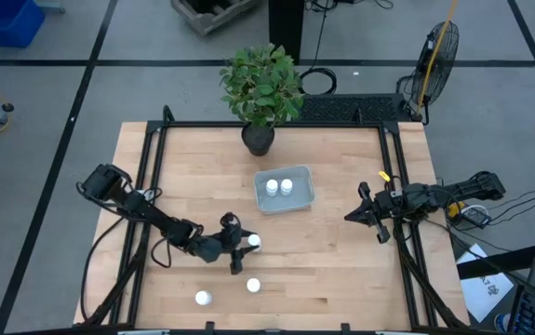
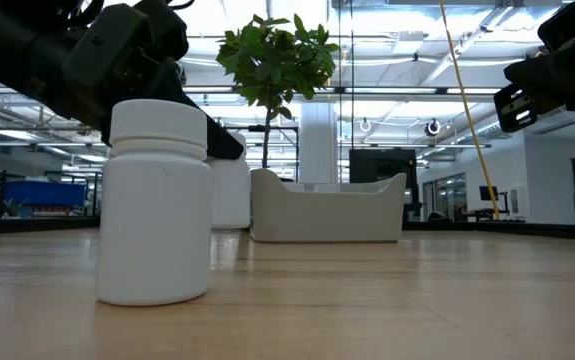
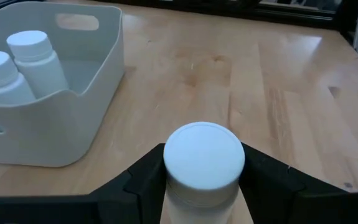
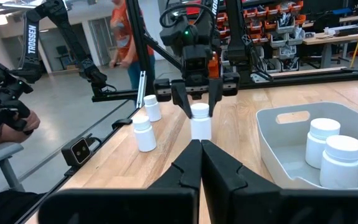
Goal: Pick and place pill bottles into a basket
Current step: Put the white pill bottle into the gray bin
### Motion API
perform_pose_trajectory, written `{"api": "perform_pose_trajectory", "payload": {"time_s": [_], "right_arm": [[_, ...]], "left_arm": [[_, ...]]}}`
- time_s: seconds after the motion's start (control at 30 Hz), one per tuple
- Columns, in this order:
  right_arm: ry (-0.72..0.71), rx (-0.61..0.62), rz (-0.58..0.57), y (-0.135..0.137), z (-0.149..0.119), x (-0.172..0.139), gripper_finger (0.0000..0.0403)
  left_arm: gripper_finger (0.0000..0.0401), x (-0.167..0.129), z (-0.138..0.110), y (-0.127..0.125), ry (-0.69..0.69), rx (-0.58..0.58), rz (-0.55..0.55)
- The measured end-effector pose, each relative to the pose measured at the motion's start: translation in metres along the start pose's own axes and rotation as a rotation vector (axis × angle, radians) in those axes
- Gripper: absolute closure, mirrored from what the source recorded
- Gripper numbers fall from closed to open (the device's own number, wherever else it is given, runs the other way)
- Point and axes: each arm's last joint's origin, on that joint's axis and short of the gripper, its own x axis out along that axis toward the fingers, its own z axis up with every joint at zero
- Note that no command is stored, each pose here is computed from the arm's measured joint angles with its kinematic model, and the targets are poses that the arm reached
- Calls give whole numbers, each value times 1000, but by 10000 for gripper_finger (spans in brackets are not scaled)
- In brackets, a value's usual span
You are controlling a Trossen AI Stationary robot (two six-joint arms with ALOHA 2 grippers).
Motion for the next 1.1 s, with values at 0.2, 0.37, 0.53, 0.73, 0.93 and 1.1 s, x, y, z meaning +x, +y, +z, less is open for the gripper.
{"api": "perform_pose_trajectory", "payload": {"time_s": [0.2, 0.37, 0.53, 0.73, 0.93, 1.1], "right_arm": [[0, 0, 0, 0, 0, 0, 403], [0, 0, 0, 0, 0, 0, 403], [0, 0, 0, 0, 0, 0, 403], [0, 0, 0, 0, 0, 0, 403], [1, 0, 0, 0, 0, 0, 403], [0, 0, 0, 0, 0, 0, 403]], "left_arm": [[215, 0, 2, -1, -19, -4, -9], [215, 0, 3, -2, -30, -5, -14], [215, 0, 3, -2, -25, -6, -31], [215, 0, 3, -2, -25, -12, -32], [215, 0, 4, -3, -33, -14, -35], [215, -1, 6, -3, -48, -10, -41]]}}
